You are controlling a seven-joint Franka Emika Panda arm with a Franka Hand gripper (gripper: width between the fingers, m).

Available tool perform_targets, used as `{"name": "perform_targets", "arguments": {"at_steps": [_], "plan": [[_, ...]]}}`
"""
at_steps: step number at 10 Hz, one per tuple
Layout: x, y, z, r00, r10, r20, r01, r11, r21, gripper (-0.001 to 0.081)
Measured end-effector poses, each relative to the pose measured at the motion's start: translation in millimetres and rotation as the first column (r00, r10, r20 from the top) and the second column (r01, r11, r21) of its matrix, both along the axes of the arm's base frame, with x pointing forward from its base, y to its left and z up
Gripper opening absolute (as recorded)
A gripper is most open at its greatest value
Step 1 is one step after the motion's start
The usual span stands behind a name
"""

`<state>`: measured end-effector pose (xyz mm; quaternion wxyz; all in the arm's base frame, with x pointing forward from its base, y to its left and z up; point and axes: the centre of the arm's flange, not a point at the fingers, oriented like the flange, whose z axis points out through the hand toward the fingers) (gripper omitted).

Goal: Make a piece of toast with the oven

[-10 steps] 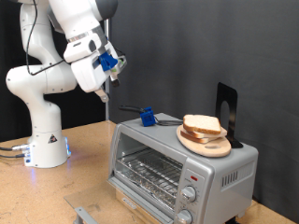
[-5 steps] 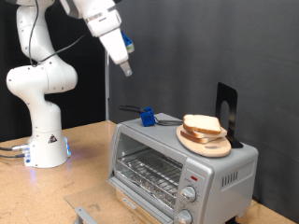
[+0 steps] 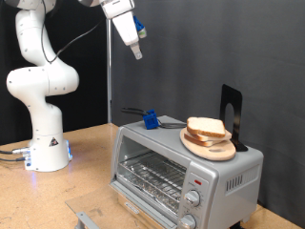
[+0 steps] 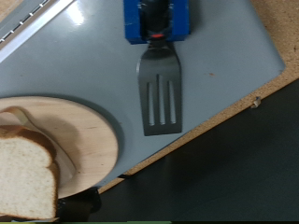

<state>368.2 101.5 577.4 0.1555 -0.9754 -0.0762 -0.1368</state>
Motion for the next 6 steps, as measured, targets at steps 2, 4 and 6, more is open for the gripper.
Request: {"name": "perform_targets", "arguments": {"at_steps": [2, 4, 6], "plan": [[-8.1, 5, 1, 0.999, 0.017, -0.03, -0.017, 1.0, -0.007, 0.0808], [-5.7, 4, -3, 1.0, 0.008, -0.017, -0.008, 1.0, -0.009, 0.0808], [-0.6, 10, -28, 1.0, -0.001, -0.004, 0.001, 0.999, -0.032, 0.0808]]}}
